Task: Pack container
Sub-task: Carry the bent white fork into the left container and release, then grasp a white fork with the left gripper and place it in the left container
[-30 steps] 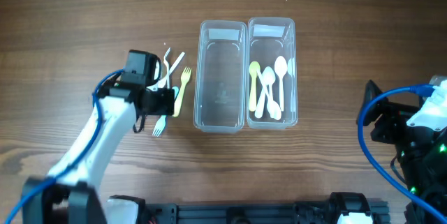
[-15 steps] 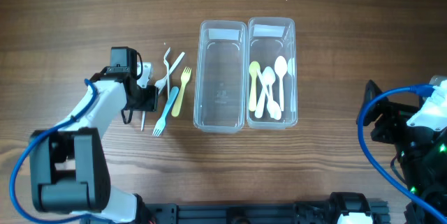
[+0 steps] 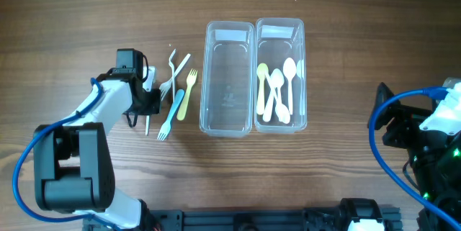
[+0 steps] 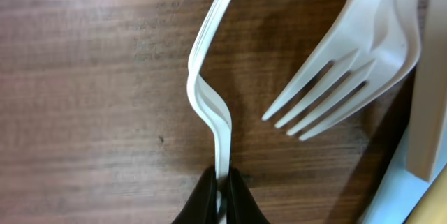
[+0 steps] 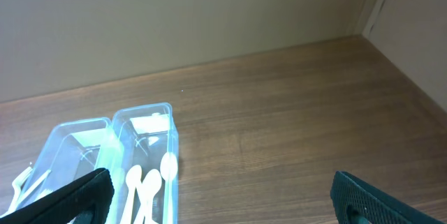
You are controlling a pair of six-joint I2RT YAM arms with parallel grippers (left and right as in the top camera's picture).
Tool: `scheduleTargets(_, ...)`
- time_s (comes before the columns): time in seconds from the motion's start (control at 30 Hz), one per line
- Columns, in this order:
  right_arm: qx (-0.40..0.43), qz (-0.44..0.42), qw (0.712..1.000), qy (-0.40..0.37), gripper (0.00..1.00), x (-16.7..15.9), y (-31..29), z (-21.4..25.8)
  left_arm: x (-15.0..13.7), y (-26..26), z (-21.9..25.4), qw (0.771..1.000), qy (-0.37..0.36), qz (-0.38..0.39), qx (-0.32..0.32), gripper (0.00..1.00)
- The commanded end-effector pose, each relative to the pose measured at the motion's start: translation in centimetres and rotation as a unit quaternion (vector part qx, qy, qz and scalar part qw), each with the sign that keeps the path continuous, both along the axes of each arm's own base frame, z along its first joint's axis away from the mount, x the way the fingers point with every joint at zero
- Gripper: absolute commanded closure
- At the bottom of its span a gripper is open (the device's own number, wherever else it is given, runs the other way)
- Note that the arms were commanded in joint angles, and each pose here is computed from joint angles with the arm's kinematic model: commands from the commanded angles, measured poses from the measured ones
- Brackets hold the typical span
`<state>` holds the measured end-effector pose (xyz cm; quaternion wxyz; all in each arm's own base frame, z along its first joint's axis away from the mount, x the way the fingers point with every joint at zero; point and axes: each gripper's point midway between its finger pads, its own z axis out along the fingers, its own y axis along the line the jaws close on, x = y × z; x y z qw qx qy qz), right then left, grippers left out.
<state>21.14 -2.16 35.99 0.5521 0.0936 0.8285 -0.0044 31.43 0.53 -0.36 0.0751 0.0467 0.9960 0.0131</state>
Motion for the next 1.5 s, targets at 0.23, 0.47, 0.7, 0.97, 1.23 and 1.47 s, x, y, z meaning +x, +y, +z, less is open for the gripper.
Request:
scheduleTargets(0.23, 0.003, 0.006, 1.0, -0.003, 0.0, 0.1, 0.2, 0.2, 2.6, -9.7, 19.5, 0.977, -0.174, -0.023, -0.121, 0.96)
scheduleTargets(0.47, 0.003, 0.006, 1.0, -0.003, 0.0, 0.1, 0.2, 0.2, 2.4, -18.9, 16.0, 0.98, -0.149, -0.026, -0.132, 0.96)
scheduleTargets(0.7, 0.003, 0.006, 1.0, -0.003, 0.0, 0.1, 0.2, 0.2, 2.3, -23.4, 7.3, 0.989, -0.069, -0.075, -0.111, 0.66)
scheduleTargets(0.97, 0.003, 0.005, 1.0, -0.003, 0.0, 0.1, 0.2, 0.2, 4.3, -16.5, 20.8, 0.978, -0.195, -0.009, -0.069, 0.4)
scheduleTargets(1.23, 0.003, 0.006, 1.0, -0.003, 0.0, 0.1, 0.2, 0.2, 7.3, -6.8, 15.1, 0.983, -0.138, 0.117, -0.016, 0.63)
scheduleTargets(1.47, 0.003, 0.006, 1.0, -0.003, 0.0, 0.1, 0.2, 0.2, 10.4, -7.5, 5.2, 0.994, -0.073, 0.078, 0.009, 0.52)
